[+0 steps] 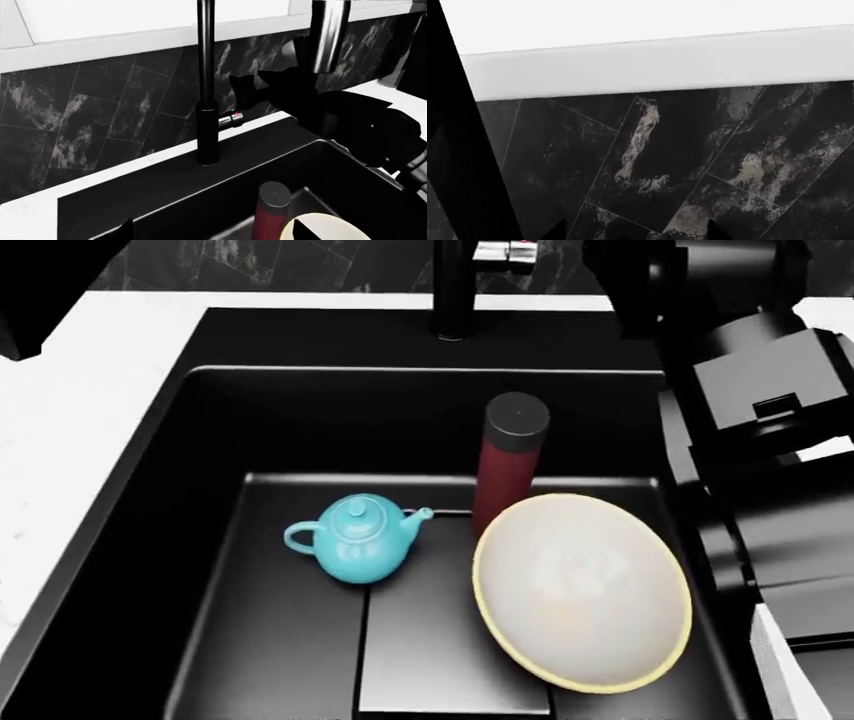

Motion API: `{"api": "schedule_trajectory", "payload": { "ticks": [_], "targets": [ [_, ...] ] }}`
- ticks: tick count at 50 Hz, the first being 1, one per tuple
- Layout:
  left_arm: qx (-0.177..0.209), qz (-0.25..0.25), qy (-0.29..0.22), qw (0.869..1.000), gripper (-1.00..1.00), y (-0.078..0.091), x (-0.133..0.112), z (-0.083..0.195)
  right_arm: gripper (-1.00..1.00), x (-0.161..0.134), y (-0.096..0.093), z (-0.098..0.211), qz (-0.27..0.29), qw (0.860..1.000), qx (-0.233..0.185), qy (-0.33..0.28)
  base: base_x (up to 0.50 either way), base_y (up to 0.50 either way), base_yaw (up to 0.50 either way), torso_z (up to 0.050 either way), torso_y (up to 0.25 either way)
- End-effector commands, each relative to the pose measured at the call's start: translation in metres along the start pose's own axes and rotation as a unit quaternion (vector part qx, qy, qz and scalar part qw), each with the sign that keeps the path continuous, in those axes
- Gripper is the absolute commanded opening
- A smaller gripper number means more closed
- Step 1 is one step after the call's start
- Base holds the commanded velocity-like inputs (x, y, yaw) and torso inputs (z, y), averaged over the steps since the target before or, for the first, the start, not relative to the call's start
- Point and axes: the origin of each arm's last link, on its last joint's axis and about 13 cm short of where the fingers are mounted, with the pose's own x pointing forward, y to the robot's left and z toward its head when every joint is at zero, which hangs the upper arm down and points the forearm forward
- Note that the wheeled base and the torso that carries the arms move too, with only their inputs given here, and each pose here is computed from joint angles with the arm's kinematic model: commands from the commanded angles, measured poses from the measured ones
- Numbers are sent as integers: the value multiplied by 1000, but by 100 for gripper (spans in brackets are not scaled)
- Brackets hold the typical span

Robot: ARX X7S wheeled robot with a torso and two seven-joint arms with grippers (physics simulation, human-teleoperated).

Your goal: Pick the teapot and bowl and place them in the sink. Then turn on the water.

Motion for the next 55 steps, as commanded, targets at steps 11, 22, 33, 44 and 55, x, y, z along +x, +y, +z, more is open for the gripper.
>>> {"api": "schedule_trajectory", "payload": {
  "ticks": [11, 22, 33, 44, 55],
  "targets": [
    [15, -11, -4, 1000, 100, -1, 3, 6, 100, 0, -2, 10, -6, 1000, 16, -18, 0, 0, 0, 0, -141],
    [14, -9, -9, 1000, 100, 1, 5, 5, 100, 0, -3, 12, -15, 999, 22, -26, 0, 0, 0, 0, -83],
    [12, -4, -16, 1000, 100, -2, 0, 8, 100, 3, -6, 3, -114, 991, 50, -48, 0, 0, 0, 0, 0],
    [8, -2, -18, 1000, 100, 5, 8, -1, 100, 1, -25, -1, -172, 983, 49, -33, 0, 0, 0, 0, 0],
    [10, -2, -19, 1000, 100, 3, 6, 2, 100, -1, -40, 7, -189, 979, 63, -31, 0, -1, -1, 0, 0]
  ]
}}
